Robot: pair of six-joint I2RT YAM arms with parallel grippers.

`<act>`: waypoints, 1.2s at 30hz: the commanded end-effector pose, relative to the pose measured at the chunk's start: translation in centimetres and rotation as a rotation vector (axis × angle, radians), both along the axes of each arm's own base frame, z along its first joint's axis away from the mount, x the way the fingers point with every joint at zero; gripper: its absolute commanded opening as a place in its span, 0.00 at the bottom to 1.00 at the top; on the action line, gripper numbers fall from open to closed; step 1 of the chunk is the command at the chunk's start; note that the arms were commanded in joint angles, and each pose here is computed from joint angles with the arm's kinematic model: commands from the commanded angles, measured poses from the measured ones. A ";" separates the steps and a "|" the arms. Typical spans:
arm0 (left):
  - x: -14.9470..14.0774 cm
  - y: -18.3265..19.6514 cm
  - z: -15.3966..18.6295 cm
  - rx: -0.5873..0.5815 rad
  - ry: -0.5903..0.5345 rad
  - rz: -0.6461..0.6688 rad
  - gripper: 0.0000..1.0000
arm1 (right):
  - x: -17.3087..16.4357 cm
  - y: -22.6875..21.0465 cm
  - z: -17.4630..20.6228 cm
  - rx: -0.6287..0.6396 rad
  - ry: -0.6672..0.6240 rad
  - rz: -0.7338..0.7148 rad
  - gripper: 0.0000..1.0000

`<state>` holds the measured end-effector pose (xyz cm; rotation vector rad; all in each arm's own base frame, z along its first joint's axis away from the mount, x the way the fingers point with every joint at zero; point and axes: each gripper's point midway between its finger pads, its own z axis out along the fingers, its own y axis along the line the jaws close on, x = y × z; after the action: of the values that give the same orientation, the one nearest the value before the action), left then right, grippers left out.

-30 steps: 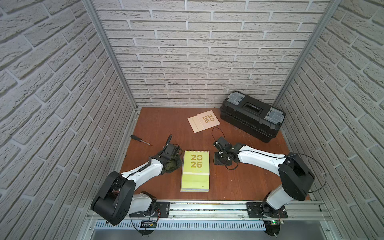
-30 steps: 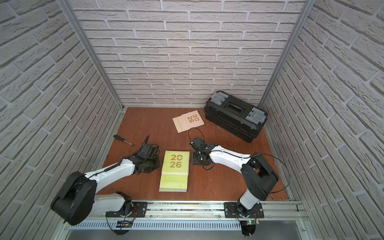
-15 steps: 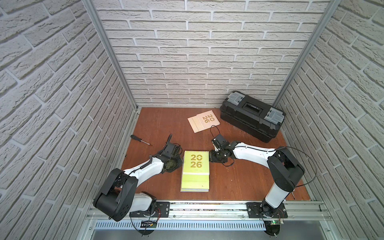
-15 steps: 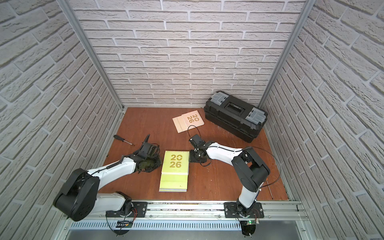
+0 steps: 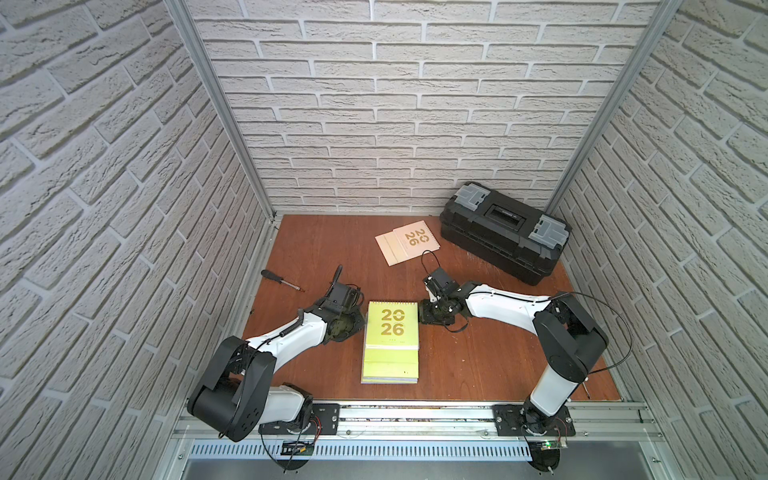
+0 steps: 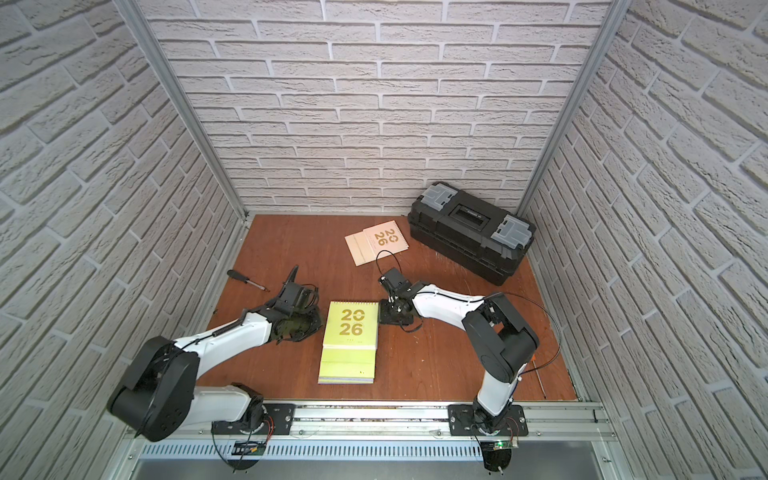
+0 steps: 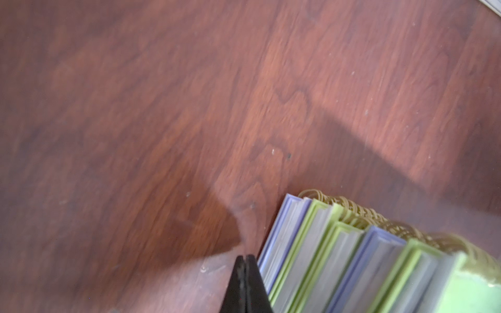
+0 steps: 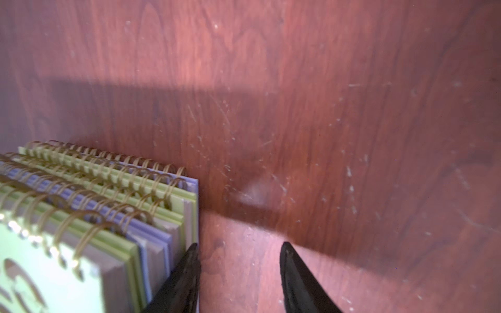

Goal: Stack the calendars
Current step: Place the calendar at the calendar, then pick up the calendar at the center of the board.

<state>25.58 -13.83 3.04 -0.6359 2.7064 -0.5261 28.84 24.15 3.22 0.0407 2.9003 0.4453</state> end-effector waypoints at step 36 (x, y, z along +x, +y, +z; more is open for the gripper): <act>32.2 -0.7 4.2 -0.429 -0.189 0.208 0.00 | 8.0 -6.3 6.1 0.287 -0.126 -0.548 0.81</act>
<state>55.19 -14.09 5.38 -0.9070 2.4084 -0.9800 34.67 16.42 7.42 0.7761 2.6046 0.5937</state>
